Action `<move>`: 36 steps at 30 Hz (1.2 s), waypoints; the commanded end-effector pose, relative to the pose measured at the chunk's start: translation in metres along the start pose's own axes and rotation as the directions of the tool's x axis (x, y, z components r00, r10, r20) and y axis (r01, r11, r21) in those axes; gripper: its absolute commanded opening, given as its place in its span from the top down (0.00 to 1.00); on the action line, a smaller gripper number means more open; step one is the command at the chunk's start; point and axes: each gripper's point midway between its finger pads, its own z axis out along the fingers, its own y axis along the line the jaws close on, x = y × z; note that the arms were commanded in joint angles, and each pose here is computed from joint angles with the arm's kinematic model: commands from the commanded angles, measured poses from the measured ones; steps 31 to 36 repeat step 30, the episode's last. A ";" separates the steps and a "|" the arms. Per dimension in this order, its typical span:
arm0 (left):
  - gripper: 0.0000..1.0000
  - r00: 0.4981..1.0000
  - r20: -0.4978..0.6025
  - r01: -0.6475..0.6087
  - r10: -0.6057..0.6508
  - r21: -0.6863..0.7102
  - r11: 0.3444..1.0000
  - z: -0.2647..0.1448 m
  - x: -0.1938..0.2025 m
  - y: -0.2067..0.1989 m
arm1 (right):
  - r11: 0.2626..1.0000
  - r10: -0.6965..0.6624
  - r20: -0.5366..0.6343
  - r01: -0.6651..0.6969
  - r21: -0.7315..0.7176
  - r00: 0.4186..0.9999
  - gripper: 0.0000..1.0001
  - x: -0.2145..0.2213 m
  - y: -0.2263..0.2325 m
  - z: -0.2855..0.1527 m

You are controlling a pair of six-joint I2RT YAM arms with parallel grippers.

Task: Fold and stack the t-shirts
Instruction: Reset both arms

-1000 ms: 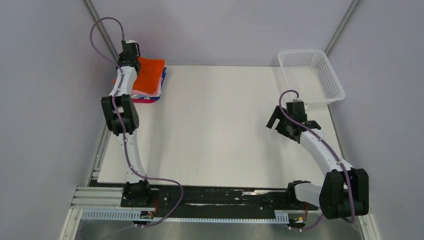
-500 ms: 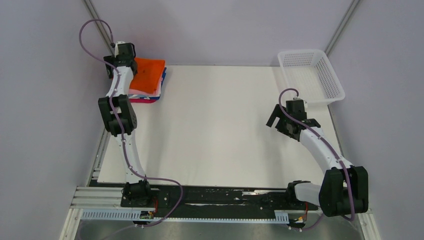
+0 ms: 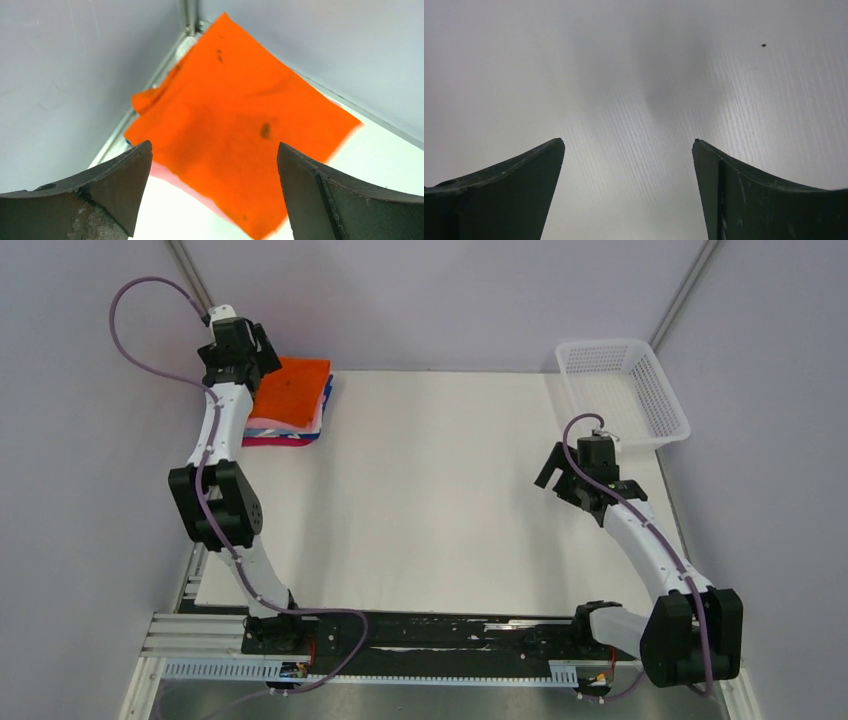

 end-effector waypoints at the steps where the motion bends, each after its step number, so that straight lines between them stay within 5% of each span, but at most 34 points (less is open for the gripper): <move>1: 0.00 0.976 0.162 0.100 -0.143 0.249 0.963 -0.085 -0.054 -0.047 | 0.996 0.049 0.134 -0.038 -0.085 0.990 0.00 -0.032 0.017 -0.017; 7: 0.00 0.986 0.062 0.118 -0.157 0.415 0.902 -0.183 0.003 -0.085 | 0.983 0.096 0.164 -0.068 -0.169 0.982 0.00 -0.021 0.020 -0.028; 10: 0.00 0.982 -0.087 0.190 -0.169 0.494 0.849 -0.210 0.087 -0.101 | 0.979 0.116 0.176 -0.082 -0.186 0.978 0.00 -0.012 0.015 -0.031; 11: 0.00 0.979 -0.080 0.201 -0.189 0.554 0.808 -0.229 0.088 -0.108 | 0.978 0.119 0.177 -0.085 -0.192 0.977 0.00 -0.009 0.013 -0.032; 14: 0.00 0.977 -0.199 0.191 -0.081 0.626 0.756 -0.259 0.174 -0.131 | 0.970 0.128 0.170 -0.088 -0.225 0.977 0.00 0.004 0.012 -0.033; 21: 0.00 0.926 -0.353 0.109 0.133 0.589 0.801 -0.281 0.298 -0.135 | 0.955 0.180 0.127 -0.142 -0.262 0.975 0.00 0.028 0.008 -0.033; 36: 0.00 0.925 -0.356 0.096 0.130 0.552 0.828 -0.288 0.314 -0.128 | 0.956 0.182 0.159 -0.137 -0.258 0.970 0.00 0.030 0.002 -0.035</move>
